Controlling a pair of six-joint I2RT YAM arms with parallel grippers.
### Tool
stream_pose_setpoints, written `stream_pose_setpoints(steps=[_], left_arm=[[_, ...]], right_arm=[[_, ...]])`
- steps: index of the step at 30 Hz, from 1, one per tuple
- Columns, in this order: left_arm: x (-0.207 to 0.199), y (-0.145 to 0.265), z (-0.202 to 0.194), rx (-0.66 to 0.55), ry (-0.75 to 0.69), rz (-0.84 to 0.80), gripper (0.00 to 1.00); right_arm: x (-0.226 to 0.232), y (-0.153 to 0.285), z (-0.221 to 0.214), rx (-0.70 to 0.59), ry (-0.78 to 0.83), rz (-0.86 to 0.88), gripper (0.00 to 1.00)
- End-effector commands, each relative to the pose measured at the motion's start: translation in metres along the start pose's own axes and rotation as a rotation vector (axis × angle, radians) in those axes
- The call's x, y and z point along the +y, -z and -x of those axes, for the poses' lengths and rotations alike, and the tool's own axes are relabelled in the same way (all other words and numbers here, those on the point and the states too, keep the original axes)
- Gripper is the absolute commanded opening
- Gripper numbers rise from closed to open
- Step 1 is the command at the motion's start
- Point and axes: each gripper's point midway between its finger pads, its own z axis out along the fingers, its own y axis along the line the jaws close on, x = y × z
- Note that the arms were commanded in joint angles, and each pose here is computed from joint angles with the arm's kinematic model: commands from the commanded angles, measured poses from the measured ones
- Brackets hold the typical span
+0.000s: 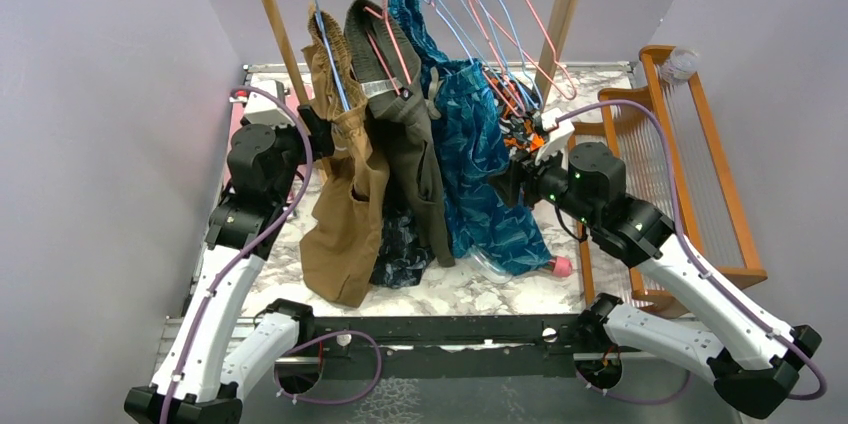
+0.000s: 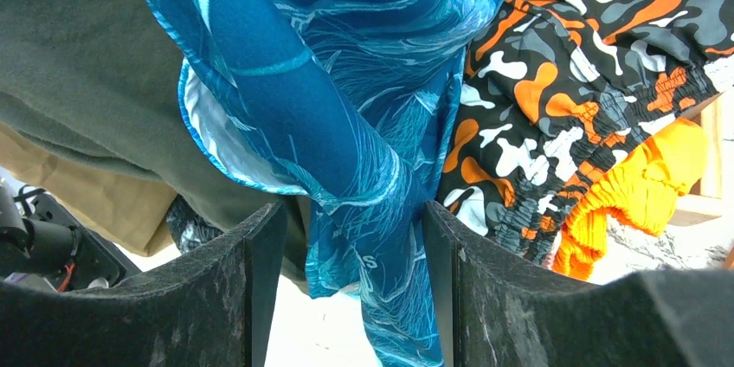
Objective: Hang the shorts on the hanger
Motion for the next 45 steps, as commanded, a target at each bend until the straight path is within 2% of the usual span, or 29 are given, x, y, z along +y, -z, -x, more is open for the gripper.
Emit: stream_pose_setpoints(steps=[1,7,10,16,18,21,27,35,39,45], left_arm=[[-0.007,0.023,0.037,-0.051,0.052,-0.003,0.72],[0.0,0.051,0.073,-0.14,0.127,0.063,0.74],[0.009,0.05,0.061,-0.13,0.118,0.096,0.74],[0.018,0.042,0.023,-0.065,0.096,0.123,0.73],[0.022,0.037,0.009,-0.041,0.084,0.132,0.72],[0.029,0.029,-0.011,-0.01,0.063,0.158,0.72],[0.039,0.027,-0.034,0.018,0.045,0.191,0.71],[0.055,0.03,-0.051,0.024,-0.001,0.242,0.71],[0.061,0.028,-0.066,0.04,-0.011,0.258,0.7],[0.07,0.025,-0.078,0.051,-0.044,0.293,0.7]], right_arm=[[-0.003,0.001,0.007,-0.049,-0.021,-0.021,0.62],[0.006,0.023,0.026,-0.067,0.012,0.025,0.62],[0.024,0.041,0.035,-0.06,0.042,0.129,0.61],[0.078,0.075,0.039,-0.047,0.033,0.447,0.57],[0.089,0.075,0.034,-0.03,0.016,0.513,0.56],[0.09,0.06,0.027,-0.005,-0.016,0.515,0.52],[0.085,0.028,0.03,-0.037,-0.065,0.463,0.46],[0.064,-0.034,0.003,0.006,-0.106,0.323,0.42],[0.032,-0.07,-0.005,-0.014,-0.138,0.132,0.43],[-0.03,-0.105,0.0,-0.08,-0.221,-0.237,0.51]])
